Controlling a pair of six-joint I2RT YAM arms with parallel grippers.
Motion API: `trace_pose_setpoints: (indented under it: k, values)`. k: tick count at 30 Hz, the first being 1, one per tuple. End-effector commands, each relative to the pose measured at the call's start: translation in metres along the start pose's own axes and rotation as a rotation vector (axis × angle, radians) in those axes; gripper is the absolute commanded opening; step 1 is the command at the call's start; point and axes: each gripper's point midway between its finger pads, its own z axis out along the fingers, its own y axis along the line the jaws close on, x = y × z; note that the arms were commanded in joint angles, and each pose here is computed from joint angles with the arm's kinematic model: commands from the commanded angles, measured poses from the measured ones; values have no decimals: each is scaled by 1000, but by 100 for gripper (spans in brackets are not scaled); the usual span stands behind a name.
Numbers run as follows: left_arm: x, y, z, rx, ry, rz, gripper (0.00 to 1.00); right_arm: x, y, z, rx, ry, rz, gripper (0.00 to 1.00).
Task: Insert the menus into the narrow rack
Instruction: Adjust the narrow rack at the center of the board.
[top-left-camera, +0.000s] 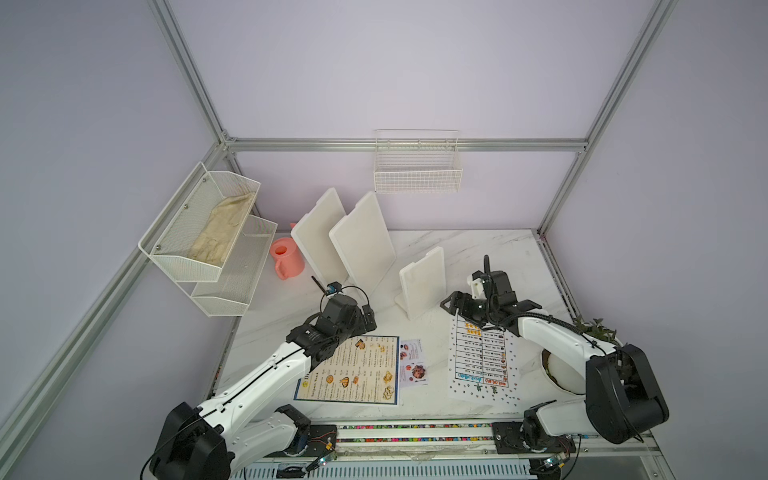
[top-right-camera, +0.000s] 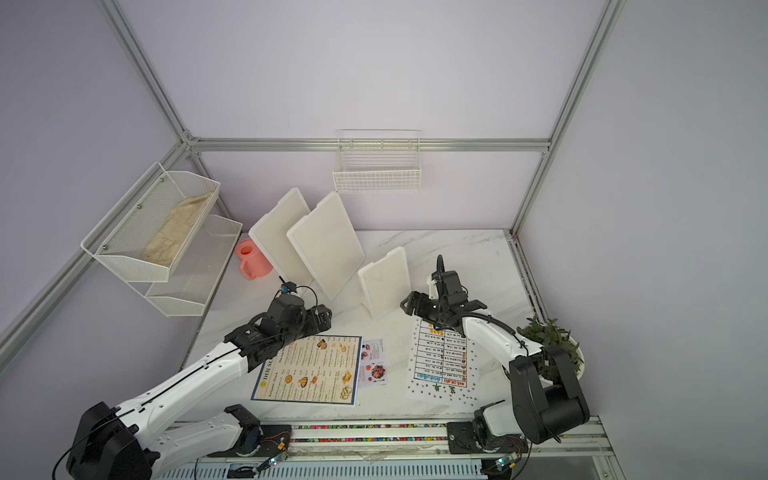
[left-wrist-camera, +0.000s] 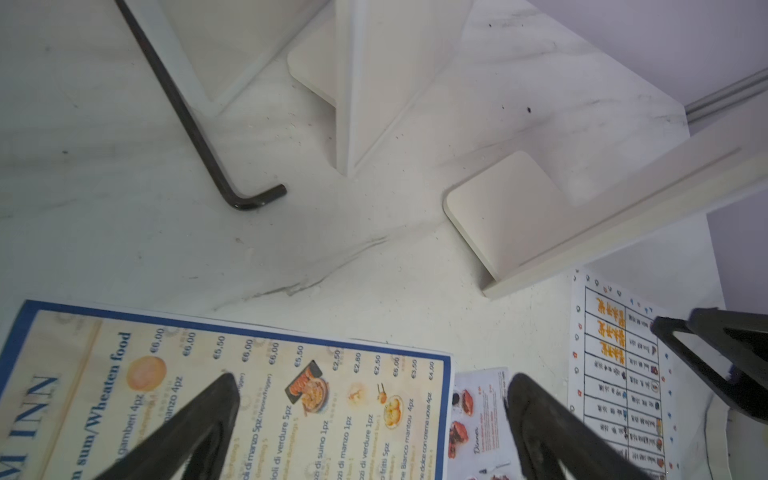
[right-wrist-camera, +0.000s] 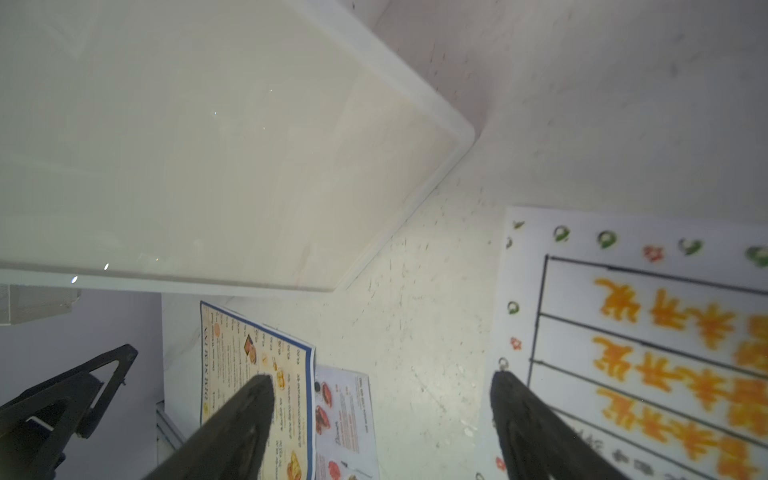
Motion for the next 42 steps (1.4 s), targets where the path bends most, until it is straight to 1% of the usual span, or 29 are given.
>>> trace_pose_setpoints:
  k: [1,5,7,9,11,14,16,18,20,22,26,30,34,37,42]
  values:
    - [23,-28,-1,86,65,17,100,33,17,5,-55,85,12,82]
    - [34,-50,4,157,73,29,100,47,20,11,-91,103,9,79]
    - [33,-55,9,169,65,15,100,38,13,9,-34,63,-2,78]
    - [30,-59,14,175,50,4,100,18,5,4,2,2,-9,78]
    - [27,-63,20,184,34,-11,100,-10,-2,-6,-13,-51,17,76]
    - [21,-72,31,190,13,-15,100,-46,-18,-6,-20,-86,73,71]
    - [17,-77,39,182,1,-6,100,-68,-27,-3,2,-105,102,67]
    - [14,-83,45,186,-8,6,100,-86,-39,3,18,-115,142,64]
    - [13,-86,53,179,-6,15,100,-104,-45,8,6,-121,159,64]
    - [17,-87,64,161,10,26,100,-116,-46,19,-13,-104,175,64]
    - [16,-92,73,169,8,23,100,-135,-44,44,-57,-58,201,64]
    - [12,-105,81,198,12,26,100,-149,-44,64,-79,-25,219,64]
    - [5,-113,85,207,-5,30,100,-152,-45,78,-92,21,222,64]
    - [0,-116,90,203,-10,27,100,-150,-40,81,-129,42,223,64]
    - [-6,-106,98,143,-10,0,100,-141,-33,81,-182,80,218,64]
